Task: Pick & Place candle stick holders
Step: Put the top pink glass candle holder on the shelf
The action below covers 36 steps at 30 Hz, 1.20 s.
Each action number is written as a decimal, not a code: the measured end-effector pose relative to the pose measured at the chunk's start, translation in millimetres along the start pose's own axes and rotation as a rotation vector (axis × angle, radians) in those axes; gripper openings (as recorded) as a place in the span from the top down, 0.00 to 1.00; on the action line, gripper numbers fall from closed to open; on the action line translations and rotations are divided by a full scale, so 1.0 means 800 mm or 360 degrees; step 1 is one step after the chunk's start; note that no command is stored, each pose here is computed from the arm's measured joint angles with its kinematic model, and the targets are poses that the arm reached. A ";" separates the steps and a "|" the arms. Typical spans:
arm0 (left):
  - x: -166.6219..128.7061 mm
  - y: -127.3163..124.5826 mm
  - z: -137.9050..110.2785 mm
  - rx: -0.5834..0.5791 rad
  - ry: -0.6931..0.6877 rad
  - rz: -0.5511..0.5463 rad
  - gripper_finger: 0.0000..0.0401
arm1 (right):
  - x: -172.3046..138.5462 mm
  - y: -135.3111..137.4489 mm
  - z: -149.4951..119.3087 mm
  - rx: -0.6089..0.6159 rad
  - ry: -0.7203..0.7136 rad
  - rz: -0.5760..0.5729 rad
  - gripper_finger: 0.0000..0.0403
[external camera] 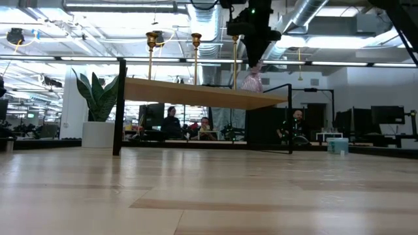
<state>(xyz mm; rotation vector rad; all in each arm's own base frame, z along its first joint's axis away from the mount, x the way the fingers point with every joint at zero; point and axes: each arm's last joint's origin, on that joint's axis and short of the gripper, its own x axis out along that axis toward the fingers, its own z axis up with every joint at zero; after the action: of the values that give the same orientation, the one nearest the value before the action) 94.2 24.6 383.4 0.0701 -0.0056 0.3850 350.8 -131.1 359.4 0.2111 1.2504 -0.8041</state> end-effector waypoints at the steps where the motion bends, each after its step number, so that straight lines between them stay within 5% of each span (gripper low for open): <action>1: 0.000 0.000 0.000 0.0000 0.0001 0.0000 0.59 | 0.002 0.001 0.000 -0.0008 0.0009 -0.0003 0.96; 36: 0.000 0.000 0.000 0.0000 0.0000 0.0000 0.59 | 0.013 -0.001 0.007 0.0008 0.0013 0.0017 0.96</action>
<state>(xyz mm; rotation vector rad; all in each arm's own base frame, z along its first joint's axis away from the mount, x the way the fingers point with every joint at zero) 94.3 24.7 383.3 0.0701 -0.0055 0.3850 355.4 -139.2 352.2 0.2255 1.2540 -0.7979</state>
